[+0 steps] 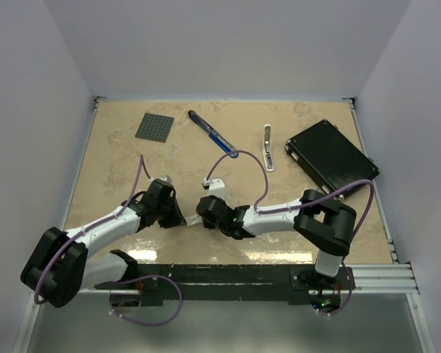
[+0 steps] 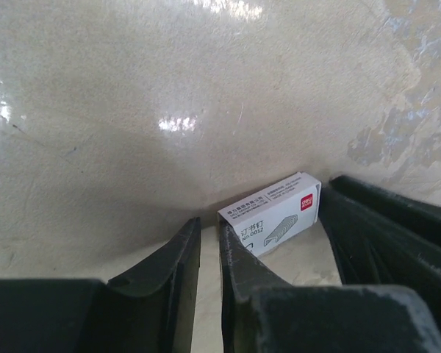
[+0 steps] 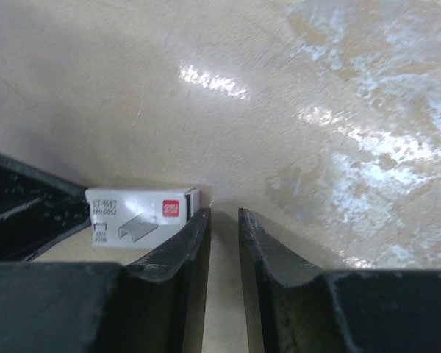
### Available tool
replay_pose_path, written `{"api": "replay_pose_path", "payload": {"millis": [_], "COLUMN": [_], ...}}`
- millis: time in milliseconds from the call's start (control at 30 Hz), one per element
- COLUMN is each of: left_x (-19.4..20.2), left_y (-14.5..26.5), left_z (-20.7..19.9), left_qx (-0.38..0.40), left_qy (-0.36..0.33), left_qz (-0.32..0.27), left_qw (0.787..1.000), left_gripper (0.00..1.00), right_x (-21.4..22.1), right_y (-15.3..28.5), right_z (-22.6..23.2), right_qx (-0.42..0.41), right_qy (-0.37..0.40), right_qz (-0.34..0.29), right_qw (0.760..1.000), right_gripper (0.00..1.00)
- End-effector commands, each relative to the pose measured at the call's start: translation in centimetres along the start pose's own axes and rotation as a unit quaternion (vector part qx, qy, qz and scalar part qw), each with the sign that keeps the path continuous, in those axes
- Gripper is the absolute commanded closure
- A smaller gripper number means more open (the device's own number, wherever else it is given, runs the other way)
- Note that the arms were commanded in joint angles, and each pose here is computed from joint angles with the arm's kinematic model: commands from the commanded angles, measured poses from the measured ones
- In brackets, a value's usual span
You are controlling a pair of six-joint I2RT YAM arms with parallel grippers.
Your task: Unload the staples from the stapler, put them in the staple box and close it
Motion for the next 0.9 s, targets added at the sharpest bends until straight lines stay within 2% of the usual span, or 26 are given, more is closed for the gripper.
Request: {"api": "replay_pose_path", "payload": {"millis": [0,100,300,400,467,500,533,567,600,733,767,867], "left_x": [0.1,-0.9,-3.6,-6.5,-9.0,-10.4,-11.6,-12.2,-13.0,-13.8,-13.6,-12.7], "left_y": [1.0,2.4,5.4,7.7,9.4,11.0,12.0,12.9,14.0,14.7,14.2,12.6], "left_z": [0.1,-0.3,-2.2,-2.7,-1.6,-1.9,-1.1,-0.9,-0.9,0.3,1.0,2.4], "left_qx": [-0.035,-0.059,-0.062,-0.089,-0.115,-0.114,-0.128,-0.131,-0.143,-0.202,-0.223,-0.252], "left_qy": [0.014,0.023,0.025,0.011,0.013,0.015,0.018,0.02,0.023,0.006,0.005,0.0], "left_qz": [-0.011,-0.047,-0.112,-0.155,-0.183,-0.206,-0.226,-0.246,-0.271,-0.297,-0.297,-0.285], "left_qw": [0.999,0.997,0.991,0.984,0.976,0.972,0.966,0.96,0.952,0.933,0.928,0.925], "left_gripper": [0.75,0.69,0.65,0.64,0.61,0.55,0.51,0.46,0.36,0.19,0.03,0.0], "right_x": [-2.2,-2.9,-4.1,-4.5,-4.7,-4.7,-4.9,-4.7,-4.5,-4.0,-3.3,-2.2], "right_y": [0.4,1.6,3.3,3.6,3.6,3.6,3.7,3.5,3.5,3.0,2.6,2.3], "right_z": [-0.7,-1.0,-0.5,0.4,1.2,1.5,1.9,1.9,2.2,3.3,3.4,4.4], "right_qx": [0.037,0.039,0.003,-0.026,-0.044,-0.05,-0.054,-0.05,-0.051,-0.042,-0.035,-0.024], "right_qy": [0.002,0.0,0.008,0.015,0.013,0.014,0.013,0.016,0.02,0.04,0.05,0.073], "right_qz": [-0.029,-0.039,-0.042,-0.032,-0.037,-0.035,-0.037,-0.033,-0.032,-0.026,-0.015,0.0], "right_qw": [0.999,0.998,0.999,0.999,0.998,0.998,0.998,0.998,0.998,0.998,0.998,0.997], "right_gripper": [0.65,0.45,0.36,0.25,0.18,0.15,0.04,0.02,0.01,0.01,0.01,0.01]}}
Point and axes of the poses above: each gripper's point midway between its finger pads, its own y axis back along the fingers, its own z axis along the line the jaws close on, x = y × z, the point moved 10 cm from there along y, back along the fingers, and after that the axes turned 2 degrees about y, right-handed, at the moved point
